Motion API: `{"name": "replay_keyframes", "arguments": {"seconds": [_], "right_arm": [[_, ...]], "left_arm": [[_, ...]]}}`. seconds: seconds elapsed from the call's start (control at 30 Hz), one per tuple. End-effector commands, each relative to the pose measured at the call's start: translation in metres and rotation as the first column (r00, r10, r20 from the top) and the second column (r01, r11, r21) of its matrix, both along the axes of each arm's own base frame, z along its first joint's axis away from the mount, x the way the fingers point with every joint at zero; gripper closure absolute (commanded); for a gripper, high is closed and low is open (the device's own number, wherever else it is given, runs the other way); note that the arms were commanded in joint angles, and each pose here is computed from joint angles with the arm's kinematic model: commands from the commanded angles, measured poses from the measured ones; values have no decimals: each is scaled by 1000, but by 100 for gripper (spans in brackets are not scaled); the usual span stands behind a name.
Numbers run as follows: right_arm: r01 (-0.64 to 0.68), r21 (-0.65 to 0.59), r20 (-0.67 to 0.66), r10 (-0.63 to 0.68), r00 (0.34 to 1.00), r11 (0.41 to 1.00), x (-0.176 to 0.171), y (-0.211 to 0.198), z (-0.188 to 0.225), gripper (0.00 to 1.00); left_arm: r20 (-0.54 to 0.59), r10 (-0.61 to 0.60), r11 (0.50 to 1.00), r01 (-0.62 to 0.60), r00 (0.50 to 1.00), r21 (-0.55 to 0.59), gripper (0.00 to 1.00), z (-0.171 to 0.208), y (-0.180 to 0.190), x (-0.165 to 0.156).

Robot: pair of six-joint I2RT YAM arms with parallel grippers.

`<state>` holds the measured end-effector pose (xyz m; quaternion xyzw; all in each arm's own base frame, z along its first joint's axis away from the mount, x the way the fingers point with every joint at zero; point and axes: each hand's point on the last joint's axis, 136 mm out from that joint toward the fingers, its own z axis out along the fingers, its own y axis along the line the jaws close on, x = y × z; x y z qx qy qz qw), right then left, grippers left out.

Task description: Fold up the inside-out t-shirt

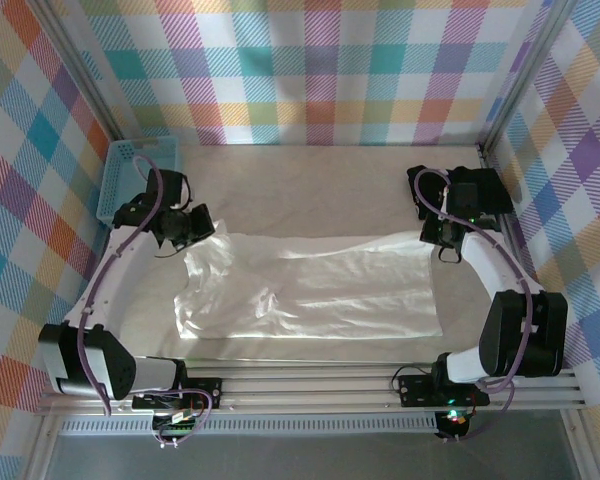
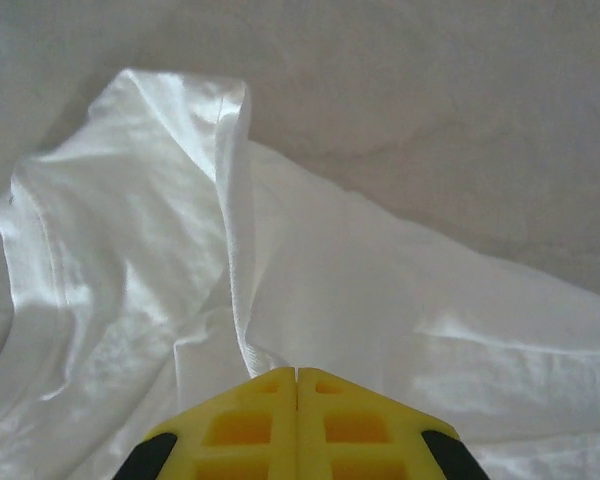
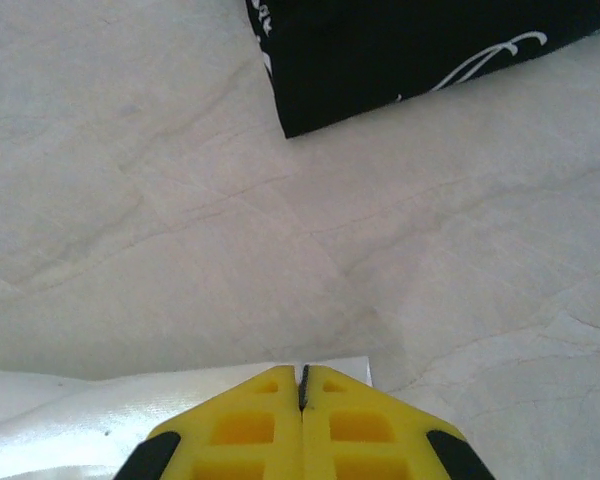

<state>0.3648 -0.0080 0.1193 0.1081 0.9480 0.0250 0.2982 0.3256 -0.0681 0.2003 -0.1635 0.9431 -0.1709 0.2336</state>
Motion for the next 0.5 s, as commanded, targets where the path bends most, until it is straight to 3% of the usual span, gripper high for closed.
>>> {"name": "replay_keyframes", "arguments": {"seconds": [0.0, 0.47], "right_arm": [[1, -28, -31, -2, 1000, 1000, -13, -3, -4, 98], [65, 14, -127, -63, 990, 998, -52, -1, -19, 96]], "left_arm": [[-34, -33, 999, 33, 999, -4, 100, 0, 1, -27], [-77, -63, 998, 62, 995, -14, 100, -2, 2, -67]]}}
